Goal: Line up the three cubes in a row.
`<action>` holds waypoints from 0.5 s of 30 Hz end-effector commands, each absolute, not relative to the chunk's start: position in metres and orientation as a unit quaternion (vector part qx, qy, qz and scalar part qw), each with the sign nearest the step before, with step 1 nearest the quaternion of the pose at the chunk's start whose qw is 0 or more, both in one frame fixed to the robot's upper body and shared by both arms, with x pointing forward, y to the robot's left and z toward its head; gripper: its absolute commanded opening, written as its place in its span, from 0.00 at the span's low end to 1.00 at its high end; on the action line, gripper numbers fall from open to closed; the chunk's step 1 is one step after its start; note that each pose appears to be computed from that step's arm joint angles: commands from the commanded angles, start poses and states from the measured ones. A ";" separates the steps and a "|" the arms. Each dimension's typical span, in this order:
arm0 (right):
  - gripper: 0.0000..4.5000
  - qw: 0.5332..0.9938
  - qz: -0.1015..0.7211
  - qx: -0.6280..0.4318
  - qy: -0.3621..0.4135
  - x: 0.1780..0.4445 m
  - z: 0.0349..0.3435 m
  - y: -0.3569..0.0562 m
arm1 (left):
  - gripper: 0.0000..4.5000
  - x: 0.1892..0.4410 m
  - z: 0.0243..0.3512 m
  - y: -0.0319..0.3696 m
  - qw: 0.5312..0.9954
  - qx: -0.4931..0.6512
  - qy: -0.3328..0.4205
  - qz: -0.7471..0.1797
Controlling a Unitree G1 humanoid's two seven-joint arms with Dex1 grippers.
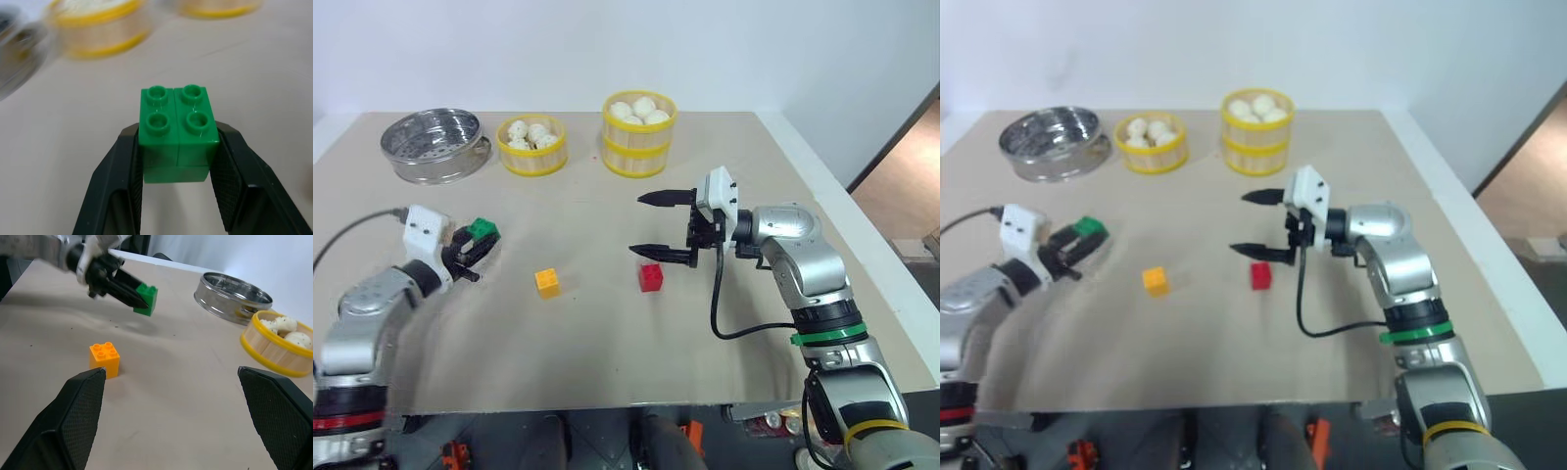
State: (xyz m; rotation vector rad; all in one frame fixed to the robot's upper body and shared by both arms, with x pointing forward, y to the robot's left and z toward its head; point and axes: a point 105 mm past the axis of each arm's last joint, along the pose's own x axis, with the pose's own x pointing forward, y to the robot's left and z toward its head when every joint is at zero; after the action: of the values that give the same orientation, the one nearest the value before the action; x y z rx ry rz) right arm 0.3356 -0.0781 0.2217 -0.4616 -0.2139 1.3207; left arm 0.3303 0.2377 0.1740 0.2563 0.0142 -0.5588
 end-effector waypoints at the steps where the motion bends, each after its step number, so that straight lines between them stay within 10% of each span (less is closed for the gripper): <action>1: 1.00 0.755 0.603 -0.228 -0.120 0.337 0.236 -0.080 | 0.29 0.321 0.212 0.203 0.889 0.180 -0.034 -0.421; 15: 1.00 0.762 0.586 -0.248 -0.121 0.344 0.235 -0.087 | 0.29 0.323 0.164 0.112 0.756 0.209 0.058 -0.617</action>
State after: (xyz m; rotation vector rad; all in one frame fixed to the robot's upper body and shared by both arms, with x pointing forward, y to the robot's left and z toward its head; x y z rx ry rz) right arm 0.3452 -0.0850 0.2227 -0.5137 -0.2142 1.2943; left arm 0.3221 0.1161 0.1574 0.4251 0.1471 -1.3248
